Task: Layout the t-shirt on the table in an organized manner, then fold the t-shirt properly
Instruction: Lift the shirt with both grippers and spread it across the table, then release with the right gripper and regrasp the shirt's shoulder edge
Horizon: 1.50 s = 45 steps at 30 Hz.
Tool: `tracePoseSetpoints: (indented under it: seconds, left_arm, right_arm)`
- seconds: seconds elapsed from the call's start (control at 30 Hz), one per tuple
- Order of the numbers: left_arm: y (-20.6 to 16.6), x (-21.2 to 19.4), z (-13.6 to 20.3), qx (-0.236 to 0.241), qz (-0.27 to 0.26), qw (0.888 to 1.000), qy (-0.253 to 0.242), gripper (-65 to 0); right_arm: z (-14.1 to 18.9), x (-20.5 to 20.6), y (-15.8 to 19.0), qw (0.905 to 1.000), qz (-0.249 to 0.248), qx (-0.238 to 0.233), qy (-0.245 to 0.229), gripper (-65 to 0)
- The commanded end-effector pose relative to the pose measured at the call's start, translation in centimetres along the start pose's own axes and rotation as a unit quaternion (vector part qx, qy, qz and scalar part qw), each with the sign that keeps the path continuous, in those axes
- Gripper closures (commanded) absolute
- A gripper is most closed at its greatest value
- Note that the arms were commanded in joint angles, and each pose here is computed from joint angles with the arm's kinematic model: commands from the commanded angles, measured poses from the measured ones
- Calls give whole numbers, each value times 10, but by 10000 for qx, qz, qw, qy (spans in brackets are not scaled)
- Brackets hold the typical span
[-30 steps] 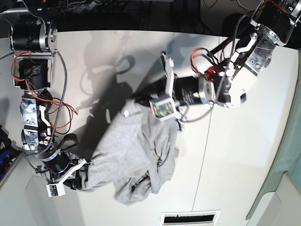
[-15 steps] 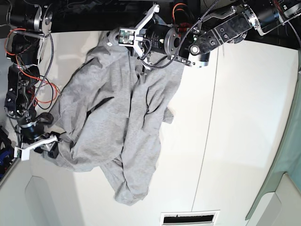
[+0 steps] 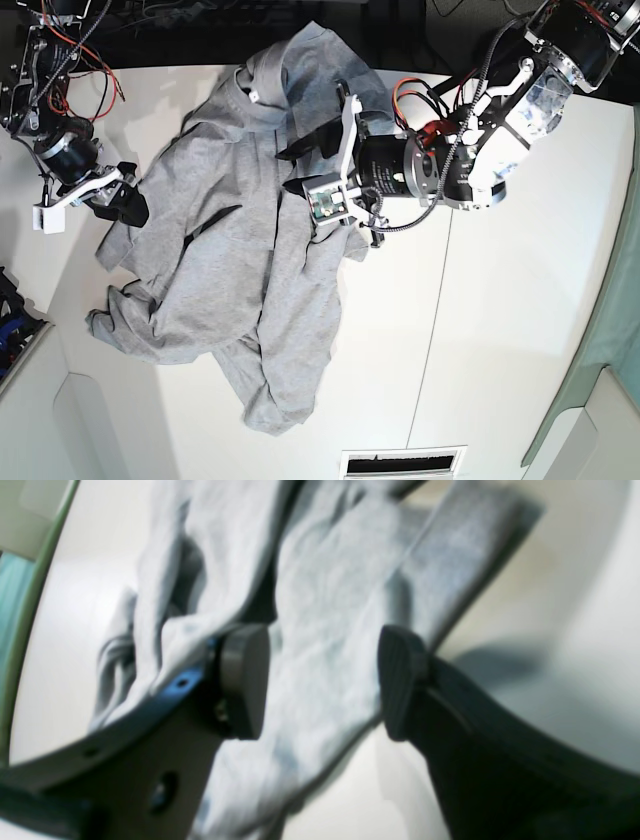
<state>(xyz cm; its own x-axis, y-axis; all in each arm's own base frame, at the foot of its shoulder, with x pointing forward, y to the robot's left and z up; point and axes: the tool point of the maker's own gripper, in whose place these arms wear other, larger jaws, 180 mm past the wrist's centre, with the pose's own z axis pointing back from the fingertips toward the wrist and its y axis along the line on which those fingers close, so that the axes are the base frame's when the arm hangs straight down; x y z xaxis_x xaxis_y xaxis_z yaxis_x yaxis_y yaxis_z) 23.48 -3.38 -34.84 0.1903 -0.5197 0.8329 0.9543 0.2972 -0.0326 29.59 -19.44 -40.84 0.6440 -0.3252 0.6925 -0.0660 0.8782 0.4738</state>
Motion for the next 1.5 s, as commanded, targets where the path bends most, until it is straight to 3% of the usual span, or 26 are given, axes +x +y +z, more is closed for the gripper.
tracePoseSetpoints:
  seconds: [0.0, 0.13, 0.3, 0.47, 0.63, 0.83, 0.93, 1.03, 1.23, 1.47]
  left_arm:
    - [-1, 16, 5, -122, -3, 9995, -280, -263]
    - [-2, 11, 5, -163, 42, 9997, -155, -263]
    - [39, -13, 8, 703, 374, 9967, 129, -263]
    - [72, -60, 13, 1132, 1003, 9877, 399, -263]
    - [83, -84, 2, 1314, 1656, 9768, 334, -263]
    - [70, -108, -20, 1186, 2194, 9674, 438, -235]
    - [71, -104, -25, 1194, 2234, 9669, 315, -140]
    - [78, -99, -25, 1250, 2106, 9691, 287, 0]
    - [115, -107, -4, 1752, 1485, 9702, 773, 0]
    - [171, -123, 54, 2721, 1562, 9444, 981, 0]
  right_arm:
    - [4, 14, 8, 9996, 160, 134, -213, -341]
    - [2, -11, 30, 9988, 303, 385, 97, -341]
    - [-15, -57, 70, 9911, 763, 750, 791, -341]
    - [-31, -81, 89, 9886, 979, 541, 1012, -341]
    - [-36, -87, 94, 9884, 1008, 429, 1055, -336]
    - [-38, -89, 95, 9879, 1088, 349, 1049, -131]
    - [-37, -88, 93, 9882, 1082, 329, 1035, -123]
    - [-37, -83, 88, 9893, 1051, 264, 976, -123]
    - [-28, -51, 73, 9937, 1024, 35, 464, -123]
    - [-5, -17, 28, 9932, 1029, -532, 87, -123]
